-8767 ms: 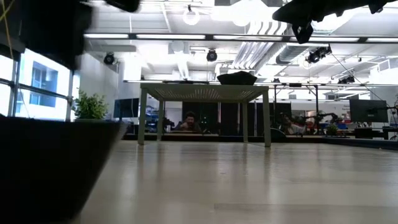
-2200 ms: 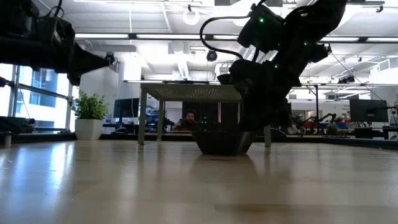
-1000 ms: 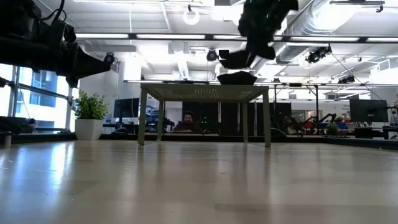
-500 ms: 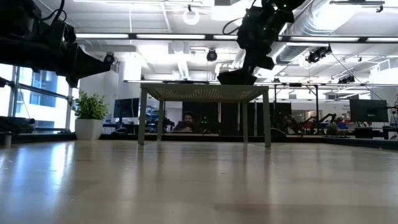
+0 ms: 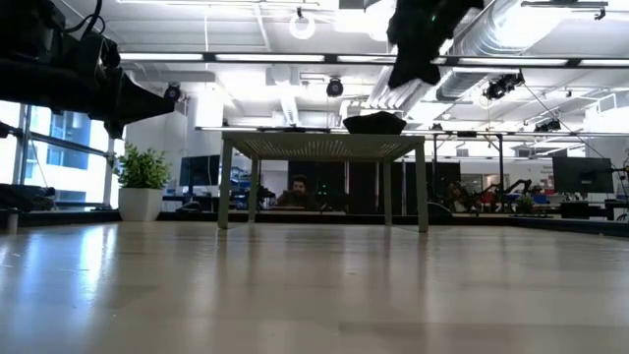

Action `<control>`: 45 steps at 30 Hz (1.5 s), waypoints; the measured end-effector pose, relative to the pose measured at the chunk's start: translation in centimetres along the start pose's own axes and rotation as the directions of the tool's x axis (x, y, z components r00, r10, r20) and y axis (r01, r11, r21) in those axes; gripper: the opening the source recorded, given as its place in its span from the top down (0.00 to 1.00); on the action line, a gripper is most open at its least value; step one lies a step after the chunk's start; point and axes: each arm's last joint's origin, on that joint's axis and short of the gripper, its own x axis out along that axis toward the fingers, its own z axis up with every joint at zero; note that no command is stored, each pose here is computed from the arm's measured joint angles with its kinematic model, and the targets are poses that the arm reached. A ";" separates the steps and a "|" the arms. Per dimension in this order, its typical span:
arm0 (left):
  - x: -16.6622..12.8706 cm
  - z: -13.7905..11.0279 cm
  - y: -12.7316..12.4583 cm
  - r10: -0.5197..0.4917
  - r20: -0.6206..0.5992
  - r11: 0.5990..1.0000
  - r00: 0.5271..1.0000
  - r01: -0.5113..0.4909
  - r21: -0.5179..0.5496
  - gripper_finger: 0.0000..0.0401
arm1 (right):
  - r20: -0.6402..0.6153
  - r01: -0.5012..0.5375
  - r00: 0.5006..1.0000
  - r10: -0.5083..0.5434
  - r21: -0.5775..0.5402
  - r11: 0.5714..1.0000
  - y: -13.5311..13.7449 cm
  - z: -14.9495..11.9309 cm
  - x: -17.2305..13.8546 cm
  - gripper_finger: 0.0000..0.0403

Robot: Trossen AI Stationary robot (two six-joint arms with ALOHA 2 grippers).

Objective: Pick & Place Mini shaped plates
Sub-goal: Return to Home Position

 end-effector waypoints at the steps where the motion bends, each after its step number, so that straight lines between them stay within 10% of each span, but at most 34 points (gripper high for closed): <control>1: 0.0 0.0 0.0 0.000 0.000 1.000 1.000 0.000 0.000 1.00 | 0.034 -0.012 0.999 0.013 -0.034 0.999 0.8 -0.2 -0.4 0.87; 13: 0.0 0.0 0.0 0.000 0.000 1.000 1.000 0.000 0.000 1.00 | 0.494 -0.114 0.842 0.217 -0.230 0.966 7.6 -9.5 2.6 0.99; 30: 0.0 0.0 0.0 0.001 0.000 1.000 1.000 -0.001 0.000 1.00 | 0.675 -0.131 0.678 0.291 -0.278 0.951 4.3 -24.3 0.4 1.00; 39: 0.0 0.0 0.0 0.001 0.001 1.000 1.000 -0.001 0.000 1.00 | 0.770 -0.154 0.552 0.320 -0.283 0.947 3.1 -28.0 1.1 1.00; 45: 0.0 0.0 0.0 0.002 0.001 1.000 1.000 -0.002 0.000 1.00 | 0.766 -0.131 0.585 0.268 -0.237 0.963 2.6 -28.7 2.5 1.00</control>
